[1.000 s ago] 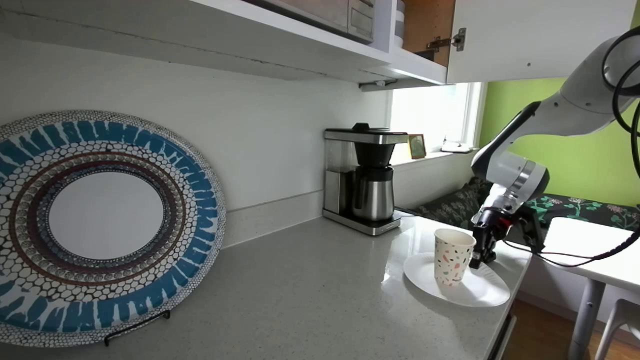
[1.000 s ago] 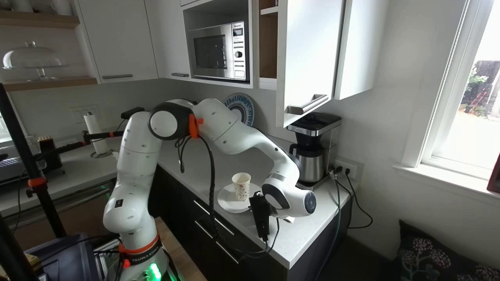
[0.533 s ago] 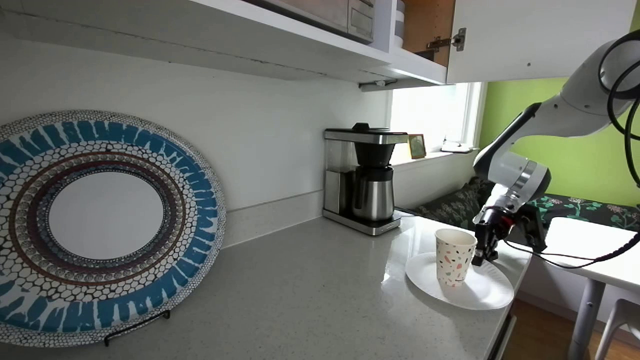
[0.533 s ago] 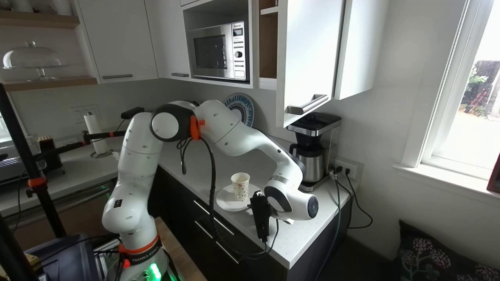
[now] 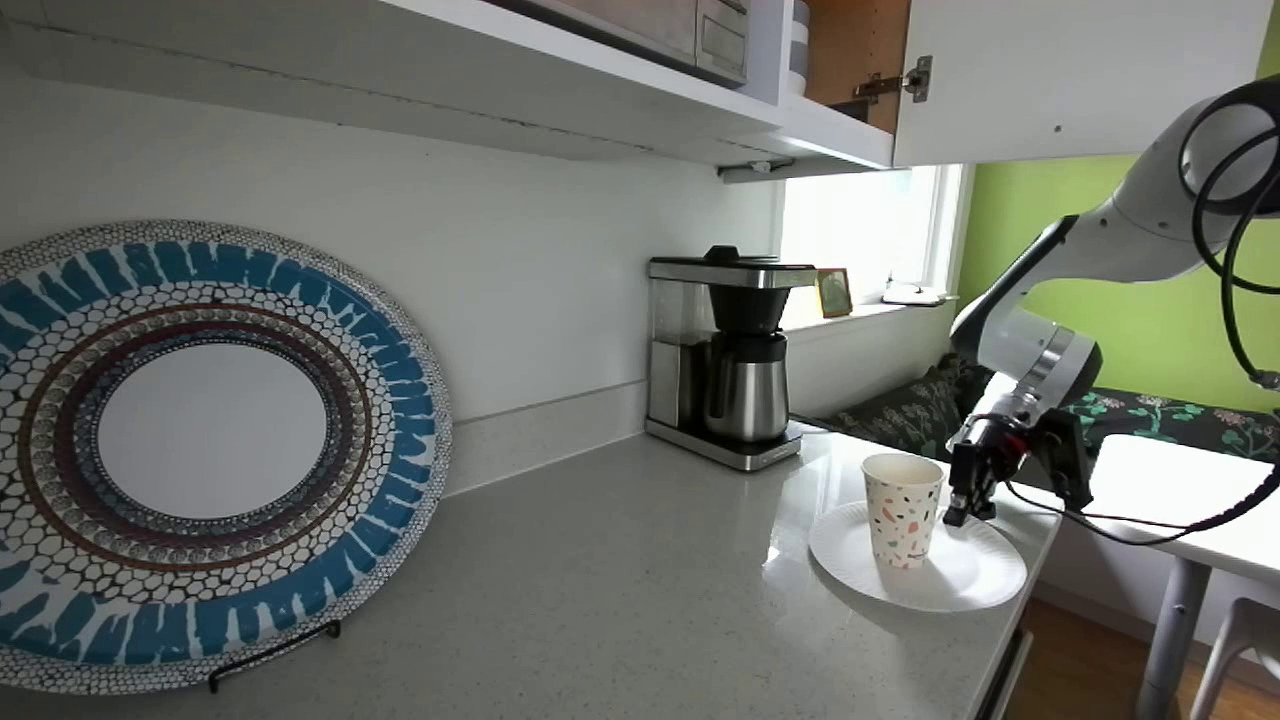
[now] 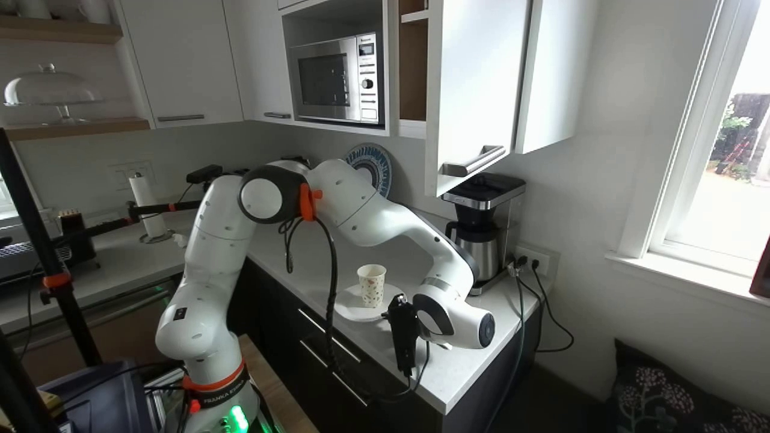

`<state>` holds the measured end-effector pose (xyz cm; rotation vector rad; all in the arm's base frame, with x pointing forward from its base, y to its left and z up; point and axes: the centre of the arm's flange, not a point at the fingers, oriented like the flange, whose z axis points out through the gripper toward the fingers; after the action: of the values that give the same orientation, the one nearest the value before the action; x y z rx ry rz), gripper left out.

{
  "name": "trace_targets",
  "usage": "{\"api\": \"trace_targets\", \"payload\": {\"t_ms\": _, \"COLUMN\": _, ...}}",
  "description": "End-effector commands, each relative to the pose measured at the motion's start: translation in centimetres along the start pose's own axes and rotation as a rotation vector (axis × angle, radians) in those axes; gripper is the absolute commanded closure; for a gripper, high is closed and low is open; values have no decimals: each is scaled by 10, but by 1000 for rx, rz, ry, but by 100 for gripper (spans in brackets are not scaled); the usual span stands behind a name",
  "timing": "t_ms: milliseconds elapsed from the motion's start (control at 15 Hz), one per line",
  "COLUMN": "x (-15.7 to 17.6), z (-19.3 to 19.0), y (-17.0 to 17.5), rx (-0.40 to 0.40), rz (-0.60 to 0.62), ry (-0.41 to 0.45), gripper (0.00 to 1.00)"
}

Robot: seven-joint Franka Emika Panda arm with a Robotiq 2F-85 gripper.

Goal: Pick up the paper towel with a cup on top and put it in the bottom right shelf of the top wall cabinet

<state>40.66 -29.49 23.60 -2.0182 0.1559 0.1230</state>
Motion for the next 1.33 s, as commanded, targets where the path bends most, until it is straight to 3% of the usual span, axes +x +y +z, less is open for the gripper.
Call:
{"api": "trace_targets", "payload": {"t_ms": 0, "x": 6, "z": -3, "y": 9, "rx": 52, "rz": -26, "ry": 6, "gripper": 100}}
{"api": "trace_targets", "payload": {"t_ms": 1267, "x": 0, "z": -19, "y": 5, "rx": 241, "rz": -153, "ry": 22, "gripper": 100}}
